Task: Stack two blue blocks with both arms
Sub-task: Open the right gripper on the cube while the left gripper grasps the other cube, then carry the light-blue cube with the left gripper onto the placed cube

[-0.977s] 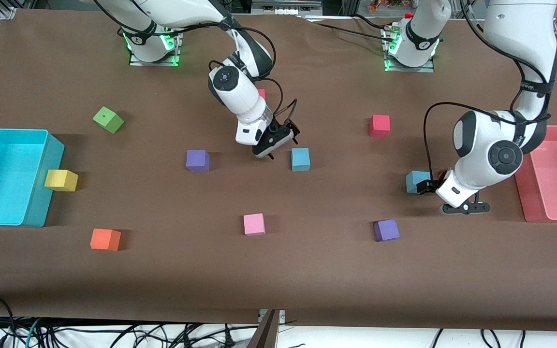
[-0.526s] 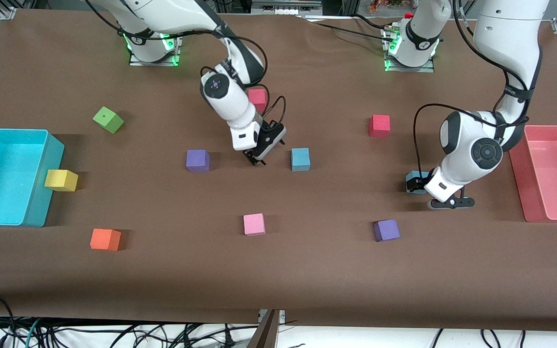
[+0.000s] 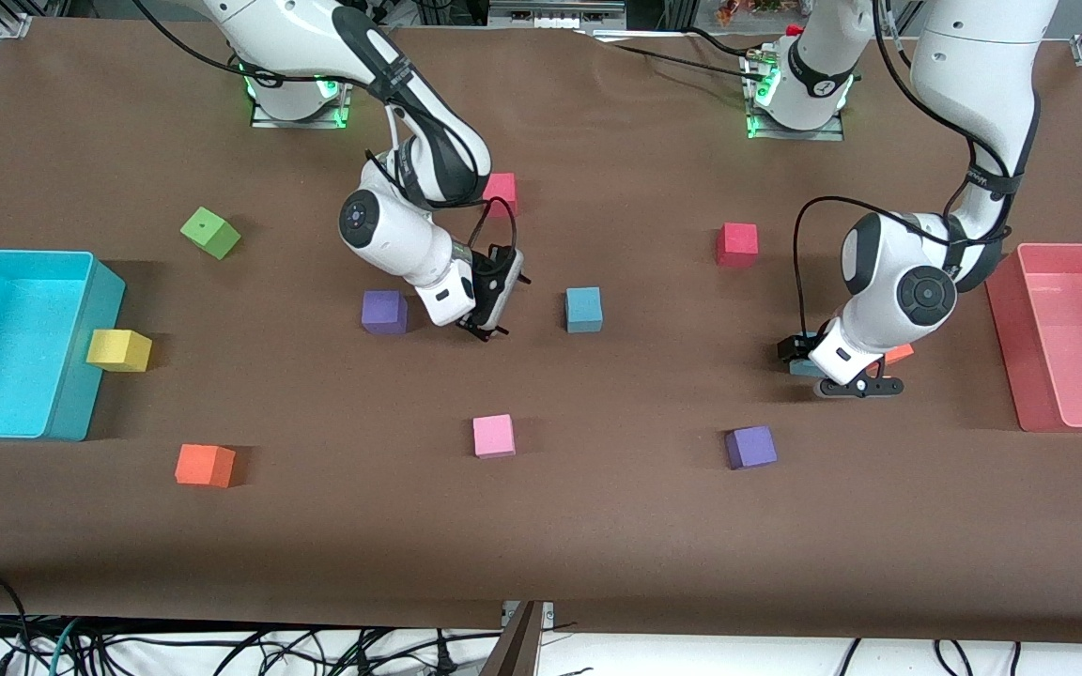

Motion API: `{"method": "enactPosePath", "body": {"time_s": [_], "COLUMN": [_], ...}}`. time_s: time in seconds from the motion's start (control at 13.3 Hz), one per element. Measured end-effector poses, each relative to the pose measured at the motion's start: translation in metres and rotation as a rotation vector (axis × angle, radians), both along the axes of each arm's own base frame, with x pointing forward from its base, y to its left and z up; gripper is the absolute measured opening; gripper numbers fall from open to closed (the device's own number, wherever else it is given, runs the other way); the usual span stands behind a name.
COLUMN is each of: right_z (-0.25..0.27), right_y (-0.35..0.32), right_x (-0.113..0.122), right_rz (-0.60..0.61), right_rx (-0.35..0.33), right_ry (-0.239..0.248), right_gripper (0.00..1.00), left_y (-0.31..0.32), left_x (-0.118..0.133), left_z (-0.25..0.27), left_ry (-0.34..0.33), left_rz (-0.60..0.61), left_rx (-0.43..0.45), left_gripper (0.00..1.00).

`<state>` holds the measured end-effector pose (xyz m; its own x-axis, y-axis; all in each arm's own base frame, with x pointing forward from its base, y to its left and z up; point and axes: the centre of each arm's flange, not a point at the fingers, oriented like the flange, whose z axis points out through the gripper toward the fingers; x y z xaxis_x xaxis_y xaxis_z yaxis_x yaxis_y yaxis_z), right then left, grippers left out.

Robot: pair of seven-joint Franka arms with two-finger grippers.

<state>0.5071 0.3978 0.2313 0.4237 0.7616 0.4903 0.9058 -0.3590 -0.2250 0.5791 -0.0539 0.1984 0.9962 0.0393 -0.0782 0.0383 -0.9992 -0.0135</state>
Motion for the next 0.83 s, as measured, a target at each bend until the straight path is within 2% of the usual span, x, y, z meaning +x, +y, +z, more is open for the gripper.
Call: {"method": "enactPosePath", "body": {"time_s": [0.08, 0.15, 0.3, 0.38, 0.53, 0.83], "right_z": [-0.002, -0.004, -0.008, -0.011, -0.023, -0.056], "right_y": [-0.002, -0.005, -0.009, -0.01, -0.01, -0.002], "right_x": [-0.001, -0.001, -0.003, -0.005, -0.011, -0.03], "right_rz": [0.016, 0.03, 0.032, 0.028, 0.018, 0.057], "right_rx": [0.047, 0.094, 0.178, 0.21, 0.253, 0.332], "right_ry": [-0.013, -0.031, -0.064, -0.074, -0.076, -0.066], "right_gripper": [1.0, 1.0, 1.0, 1.0, 1.0, 1.0], "left_y": [0.0, 0.0, 0.0, 0.0, -0.004, -0.053], "left_x": [0.0, 0.0, 0.0, 0.001, 0.004, 0.003], "left_z": [0.0, 0.0, 0.001, 0.003, 0.019, 0.093], "left_ry": [0.0, 0.0, -0.001, -0.006, -0.026, -0.055], "left_rz": [0.0, 0.0, 0.0, 0.0, -0.005, -0.02], "left_rx": [0.0, 0.0, 0.0, -0.001, -0.007, -0.041], "left_gripper": [0.97, 0.88, 0.63, 0.58, 0.56, 0.54]}}
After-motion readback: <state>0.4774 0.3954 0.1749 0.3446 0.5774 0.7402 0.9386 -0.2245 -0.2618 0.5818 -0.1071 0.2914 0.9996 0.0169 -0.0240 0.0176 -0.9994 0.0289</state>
